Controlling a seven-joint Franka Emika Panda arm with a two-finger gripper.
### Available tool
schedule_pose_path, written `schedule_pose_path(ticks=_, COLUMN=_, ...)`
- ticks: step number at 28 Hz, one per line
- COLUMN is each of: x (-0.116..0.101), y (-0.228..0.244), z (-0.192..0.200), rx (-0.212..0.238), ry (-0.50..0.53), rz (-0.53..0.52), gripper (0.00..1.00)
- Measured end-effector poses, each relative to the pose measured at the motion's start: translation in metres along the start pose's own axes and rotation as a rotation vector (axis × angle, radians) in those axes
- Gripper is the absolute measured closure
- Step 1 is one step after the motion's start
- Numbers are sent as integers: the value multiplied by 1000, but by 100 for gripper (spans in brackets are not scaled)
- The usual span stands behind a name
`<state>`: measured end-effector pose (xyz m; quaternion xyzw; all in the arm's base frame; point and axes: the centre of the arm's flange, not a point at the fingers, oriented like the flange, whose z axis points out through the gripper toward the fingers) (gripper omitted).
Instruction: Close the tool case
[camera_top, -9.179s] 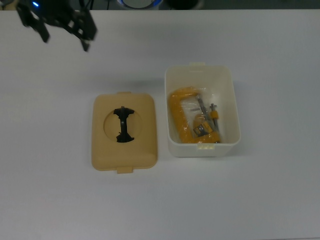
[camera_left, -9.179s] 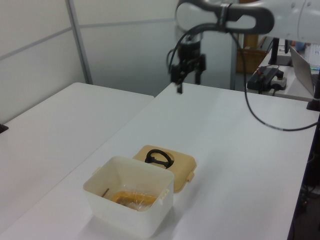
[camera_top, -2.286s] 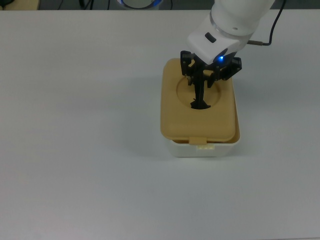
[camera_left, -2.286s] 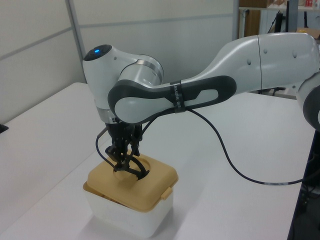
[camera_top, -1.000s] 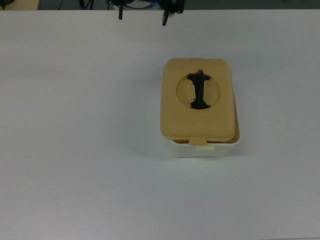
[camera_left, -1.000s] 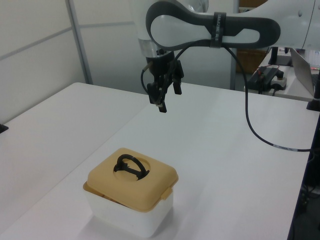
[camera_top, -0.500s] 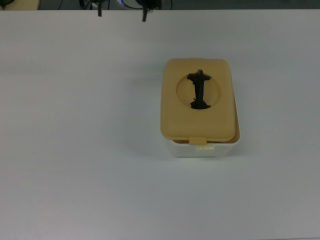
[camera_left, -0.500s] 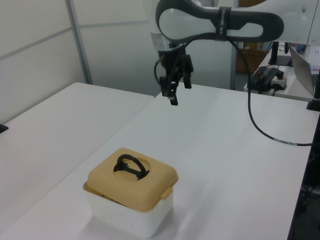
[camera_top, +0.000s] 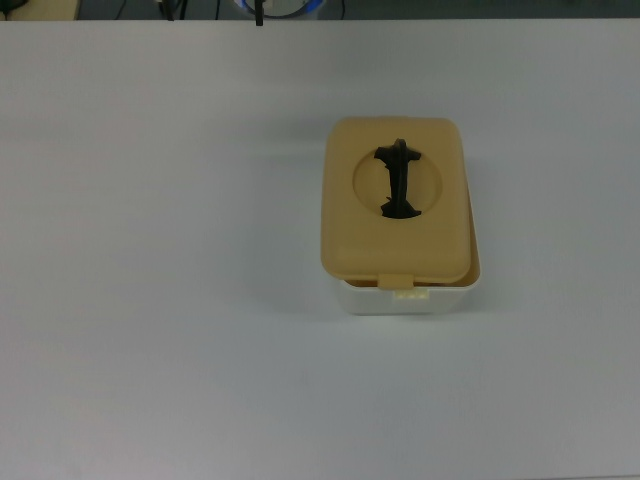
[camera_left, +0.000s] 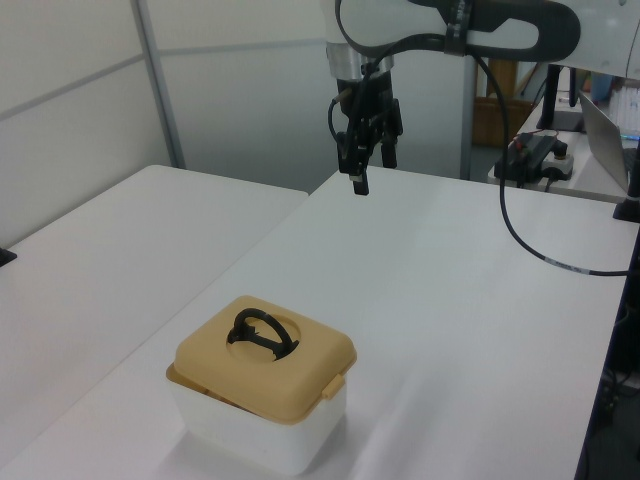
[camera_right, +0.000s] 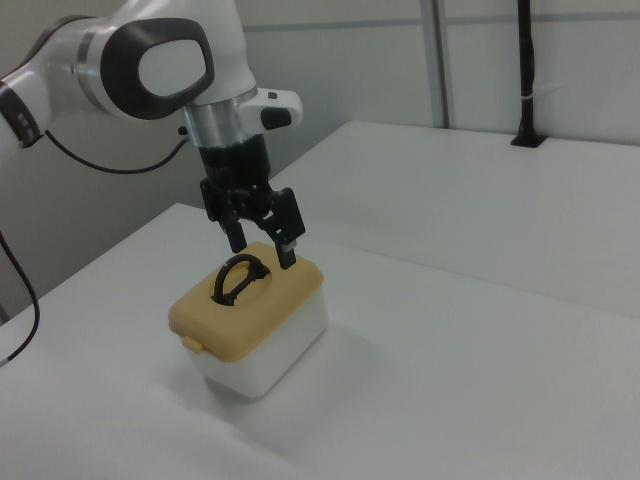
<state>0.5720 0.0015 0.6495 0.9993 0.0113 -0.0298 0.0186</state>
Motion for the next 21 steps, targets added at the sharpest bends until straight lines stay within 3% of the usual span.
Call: schedule_pose_path(ticks=21, x=0, y=3, z=0, rx=30, ry=1, rz=0, gripper=0)
